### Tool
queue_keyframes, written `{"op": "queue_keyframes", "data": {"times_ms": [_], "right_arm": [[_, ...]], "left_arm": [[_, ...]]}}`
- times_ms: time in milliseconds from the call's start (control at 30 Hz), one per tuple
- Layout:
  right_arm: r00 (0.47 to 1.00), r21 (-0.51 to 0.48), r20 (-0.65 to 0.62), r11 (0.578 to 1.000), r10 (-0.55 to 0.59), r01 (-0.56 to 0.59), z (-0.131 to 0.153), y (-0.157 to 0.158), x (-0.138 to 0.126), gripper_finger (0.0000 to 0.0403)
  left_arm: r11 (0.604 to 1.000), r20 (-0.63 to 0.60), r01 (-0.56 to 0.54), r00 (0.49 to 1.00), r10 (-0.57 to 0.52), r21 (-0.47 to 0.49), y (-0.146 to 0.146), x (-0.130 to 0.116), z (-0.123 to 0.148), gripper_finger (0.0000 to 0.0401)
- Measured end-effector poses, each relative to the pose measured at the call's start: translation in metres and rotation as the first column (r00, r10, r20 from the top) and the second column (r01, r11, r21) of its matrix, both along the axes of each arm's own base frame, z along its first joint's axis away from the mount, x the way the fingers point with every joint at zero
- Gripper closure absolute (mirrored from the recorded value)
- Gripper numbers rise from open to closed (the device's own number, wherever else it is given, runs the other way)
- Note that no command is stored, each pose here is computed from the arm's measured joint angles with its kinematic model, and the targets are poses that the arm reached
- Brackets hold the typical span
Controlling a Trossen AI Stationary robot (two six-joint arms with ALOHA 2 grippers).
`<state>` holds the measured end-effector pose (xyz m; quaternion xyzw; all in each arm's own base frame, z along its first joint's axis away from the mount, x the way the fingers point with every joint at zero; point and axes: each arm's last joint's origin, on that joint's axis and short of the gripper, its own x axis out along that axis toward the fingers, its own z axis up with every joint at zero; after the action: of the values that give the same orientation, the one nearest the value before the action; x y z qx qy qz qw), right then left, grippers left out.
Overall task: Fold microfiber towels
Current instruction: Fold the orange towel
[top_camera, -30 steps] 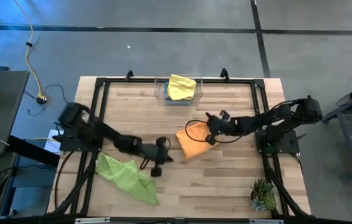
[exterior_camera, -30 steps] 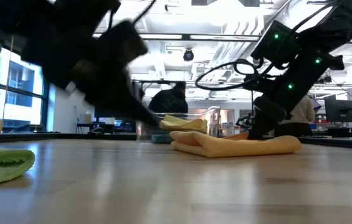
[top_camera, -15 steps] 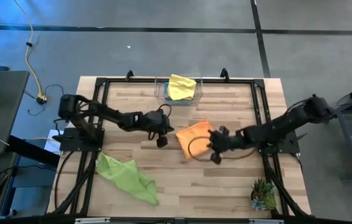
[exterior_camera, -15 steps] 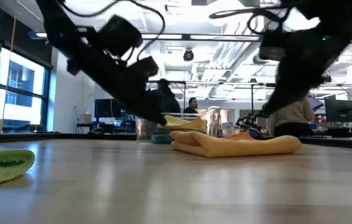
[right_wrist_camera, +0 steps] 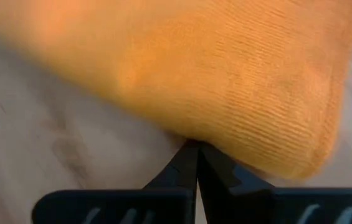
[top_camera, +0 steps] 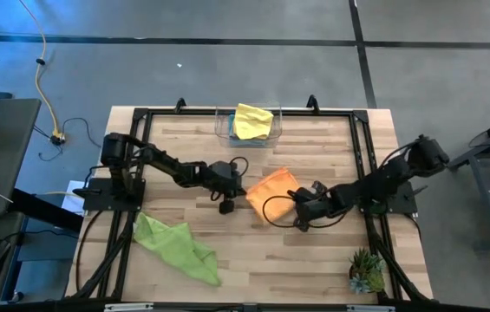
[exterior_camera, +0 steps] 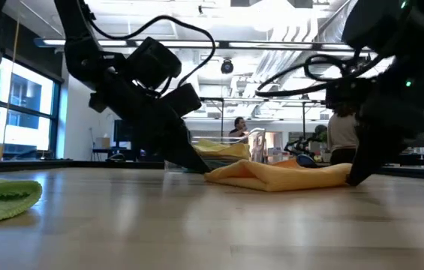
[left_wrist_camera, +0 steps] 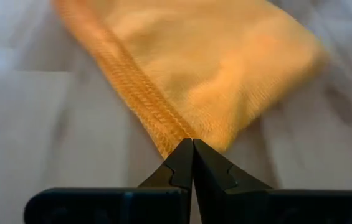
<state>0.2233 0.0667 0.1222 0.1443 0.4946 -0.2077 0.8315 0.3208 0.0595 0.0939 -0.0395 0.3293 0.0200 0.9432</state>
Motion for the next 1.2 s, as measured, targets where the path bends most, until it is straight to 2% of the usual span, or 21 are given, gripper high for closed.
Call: {"op": "queue_keyframes", "data": {"times_ms": [233, 433, 667, 833, 933, 1033, 1200], "right_arm": [[0.998, -0.081, -0.049, 0.996, -0.03, 0.026, -0.001, -0.019, 0.0, 0.0402], [0.996, -0.13, -0.083, 0.991, 0.018, -0.028, -0.001, -0.034, 0.003, 0.0402], [0.99, -0.169, -0.103, 0.979, 0.095, -0.112, 0.012, -0.043, 0.007, 0.0403], [0.991, -0.098, -0.099, 0.99, 0.095, -0.105, 0.026, -0.036, -0.003, 0.0403], [0.995, -0.064, -0.091, 0.997, 0.044, -0.05, 0.025, -0.032, -0.008, 0.0403], [0.996, -0.081, -0.09, 0.997, 0.0, -0.007, 0.019, -0.033, -0.01, 0.0403], [0.995, -0.105, -0.078, 0.993, -0.056, 0.047, 0.013, -0.045, -0.005, 0.0403]], "left_arm": [[0.998, -0.011, 0.037, 0.999, -0.038, -0.051, -0.028, 0.003, -0.001, 0.0401], [0.998, 0.018, 0.06, 0.998, -0.06, -0.026, -0.063, 0.007, 0.002, 0.0401], [0.997, 0.053, 0.065, 0.997, -0.063, -0.035, -0.083, 0.008, 0.005, 0.0401], [0.999, 0.033, -0.025, 0.999, 0.023, 0.048, -0.077, 0.002, 0.024, 0.0401], [0.989, -0.076, -0.119, 0.989, 0.125, 0.084, -0.063, -0.007, 0.02, 0.0401], [0.979, -0.103, -0.182, 0.976, 0.191, 0.089, -0.051, -0.01, 0.016, 0.0401], [0.985, -0.069, -0.164, 0.984, 0.167, 0.046, -0.051, -0.001, 0.003, 0.0401]]}}
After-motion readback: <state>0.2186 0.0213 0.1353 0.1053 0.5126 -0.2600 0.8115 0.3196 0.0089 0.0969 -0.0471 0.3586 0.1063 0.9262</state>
